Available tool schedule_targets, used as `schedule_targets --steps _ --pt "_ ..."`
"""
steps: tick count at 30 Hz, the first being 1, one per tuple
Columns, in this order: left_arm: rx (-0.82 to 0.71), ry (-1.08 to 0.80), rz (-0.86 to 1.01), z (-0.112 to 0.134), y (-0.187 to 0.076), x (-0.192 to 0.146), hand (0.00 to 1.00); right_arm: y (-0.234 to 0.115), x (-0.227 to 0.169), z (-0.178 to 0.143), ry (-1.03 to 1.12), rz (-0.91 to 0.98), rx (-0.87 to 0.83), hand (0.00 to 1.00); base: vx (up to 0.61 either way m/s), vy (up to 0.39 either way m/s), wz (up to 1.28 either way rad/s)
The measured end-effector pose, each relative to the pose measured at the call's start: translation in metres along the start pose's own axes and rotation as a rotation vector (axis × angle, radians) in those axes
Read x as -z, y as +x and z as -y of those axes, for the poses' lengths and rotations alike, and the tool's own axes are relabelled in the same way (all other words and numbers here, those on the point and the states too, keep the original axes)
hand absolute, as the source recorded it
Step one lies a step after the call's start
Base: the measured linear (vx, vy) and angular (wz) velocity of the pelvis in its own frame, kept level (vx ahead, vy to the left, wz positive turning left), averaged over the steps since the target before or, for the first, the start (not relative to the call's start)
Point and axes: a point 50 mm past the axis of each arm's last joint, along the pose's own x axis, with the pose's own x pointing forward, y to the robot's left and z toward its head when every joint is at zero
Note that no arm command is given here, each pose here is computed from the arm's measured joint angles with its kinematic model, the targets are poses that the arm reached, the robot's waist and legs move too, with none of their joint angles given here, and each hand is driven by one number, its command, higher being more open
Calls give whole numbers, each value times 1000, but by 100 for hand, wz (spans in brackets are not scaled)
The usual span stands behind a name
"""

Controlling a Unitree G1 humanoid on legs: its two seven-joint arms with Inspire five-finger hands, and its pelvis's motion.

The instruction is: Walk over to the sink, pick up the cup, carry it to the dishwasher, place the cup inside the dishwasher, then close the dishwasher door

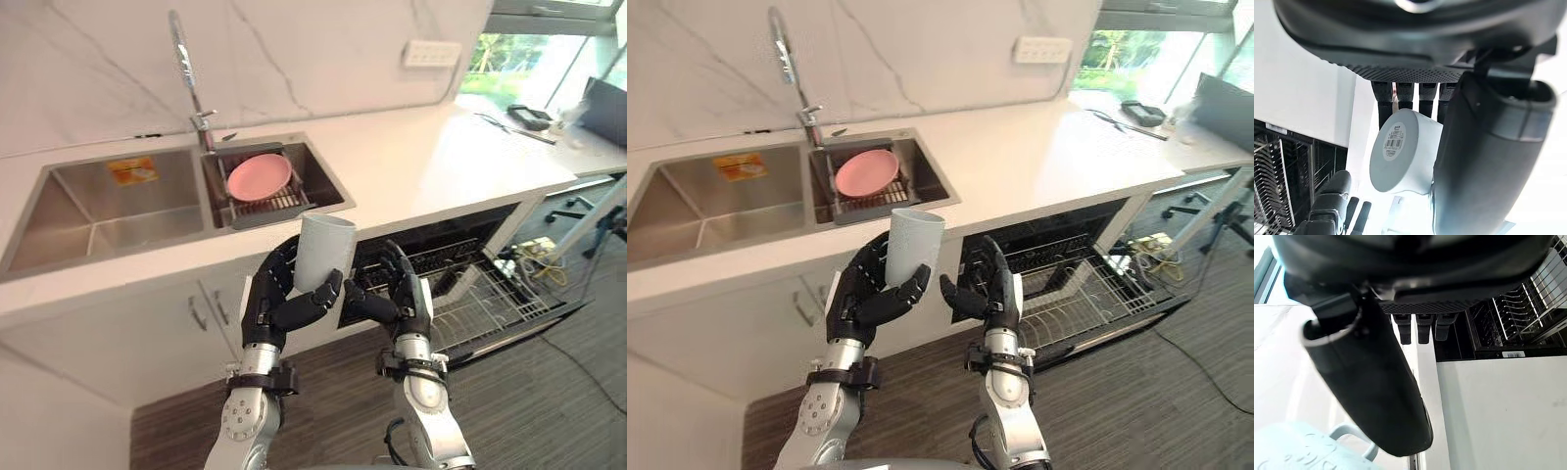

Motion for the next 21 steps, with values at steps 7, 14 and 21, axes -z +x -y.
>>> schedule_targets --steps 7,14,21 --pt "9 -10 -59 6 4 15 30 -4 8 28 -78 -31 54 90 210 -109 -21" --pt "-3 -33 -15 8 9 7 30 -5 -22 27 -42 100 63 90 132 19 -21" --pt "-27 -19 0 4 11 4 30 -7 -21 25 64 86 66 90 128 150 -41"
